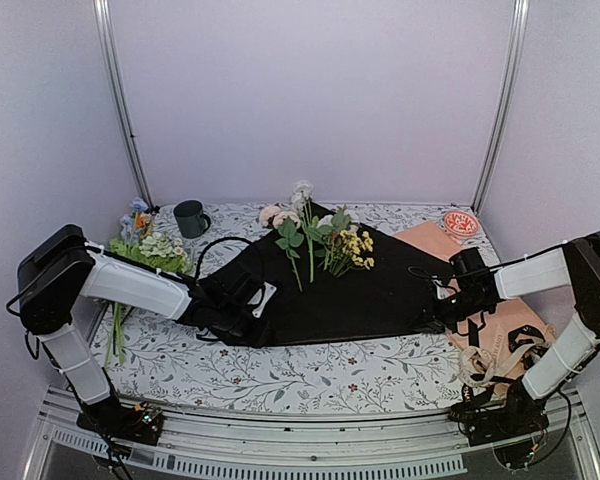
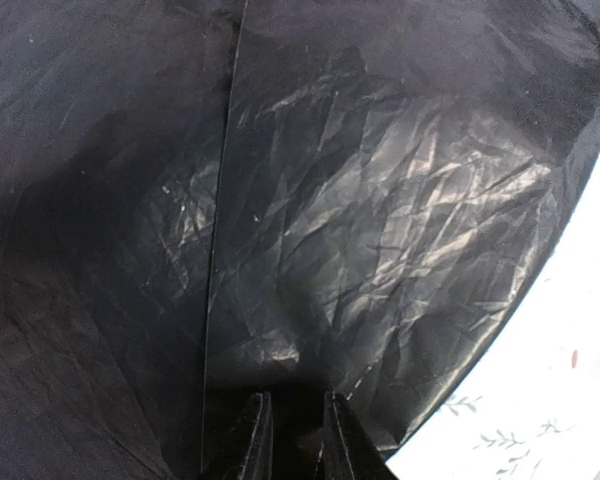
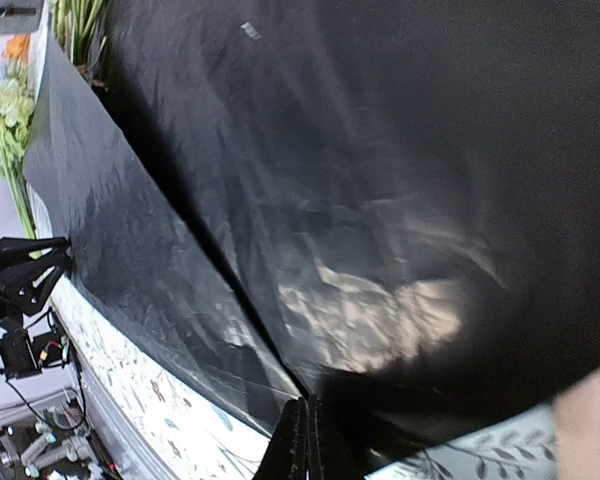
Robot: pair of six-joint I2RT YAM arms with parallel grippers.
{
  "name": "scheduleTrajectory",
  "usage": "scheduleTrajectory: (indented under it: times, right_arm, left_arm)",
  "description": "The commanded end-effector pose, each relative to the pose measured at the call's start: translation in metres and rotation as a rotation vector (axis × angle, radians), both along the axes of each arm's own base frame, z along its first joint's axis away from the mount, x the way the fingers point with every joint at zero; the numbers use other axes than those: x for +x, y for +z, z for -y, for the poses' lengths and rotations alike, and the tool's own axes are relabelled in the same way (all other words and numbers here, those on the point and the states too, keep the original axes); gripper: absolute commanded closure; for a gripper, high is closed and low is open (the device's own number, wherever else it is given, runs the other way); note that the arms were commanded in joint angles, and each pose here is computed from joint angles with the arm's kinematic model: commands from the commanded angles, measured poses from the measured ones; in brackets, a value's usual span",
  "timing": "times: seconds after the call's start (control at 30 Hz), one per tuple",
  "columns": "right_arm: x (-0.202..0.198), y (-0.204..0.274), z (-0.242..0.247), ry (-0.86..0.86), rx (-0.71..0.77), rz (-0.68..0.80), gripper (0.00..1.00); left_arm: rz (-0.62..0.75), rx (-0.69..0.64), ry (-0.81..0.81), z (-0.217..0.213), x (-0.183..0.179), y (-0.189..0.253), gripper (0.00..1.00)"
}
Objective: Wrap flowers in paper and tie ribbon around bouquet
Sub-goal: Press the fold line of the 1/4-folded wrapping paper.
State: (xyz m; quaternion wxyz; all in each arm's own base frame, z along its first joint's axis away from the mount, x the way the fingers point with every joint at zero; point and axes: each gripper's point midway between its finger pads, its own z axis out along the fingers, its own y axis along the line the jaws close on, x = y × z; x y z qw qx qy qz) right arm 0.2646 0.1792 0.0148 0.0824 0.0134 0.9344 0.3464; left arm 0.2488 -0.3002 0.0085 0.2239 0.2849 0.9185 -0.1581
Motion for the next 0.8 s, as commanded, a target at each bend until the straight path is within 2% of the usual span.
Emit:
scheduleTrajectory:
  times: [0.0,0.1,0.2,0.3,0.37,0.43,0.5,0.63,0.77]
  right_arm:
    - [0.001,0.002,0.022,-0.094,-0.055,0.006,1.0]
    - [0.013,0.021,0.033,-0.133,-0.122,0.065,1.0]
    - [0.033,0.056,0.028,-0.098,-0.212,0.181,1.0]
    - [0.038,0.083,-0.019,0.064,-0.271,0.312,1.0]
    - [0.025,0.09,-0.07,0.229,-0.187,0.366,1.0]
    - [0.005,0.083,-0.117,0.382,-0.049,0.351,1.0]
    - [-0.009,0.067,-0.145,0.478,0.003,0.298,1.0]
    - [-0.014,0.032,-0.158,0.541,-0.04,0.234,1.0]
    - [-0.016,0.004,-0.14,0.516,-0.134,0.173,1.0]
  left_arm:
    - [-0.202,0.198,0.014,-0.053,-0.045,-0.05,0.81]
    - [-0.201,0.192,0.012,-0.053,-0.046,-0.05,0.81]
    - [-0.202,0.182,0.009,-0.052,-0.046,-0.049,0.8]
    - [-0.203,0.182,0.01,-0.052,-0.047,-0.05,0.8]
    - [-0.204,0.184,0.014,-0.053,-0.047,-0.05,0.8]
    - [-0.203,0.187,0.019,-0.053,-0.047,-0.05,0.8]
    - [-0.205,0.189,0.021,-0.054,-0.047,-0.05,0.8]
    - [-0.206,0.188,0.021,-0.055,-0.048,-0.049,0.8]
    - [-0.212,0.193,0.019,-0.055,-0.049,-0.051,0.8]
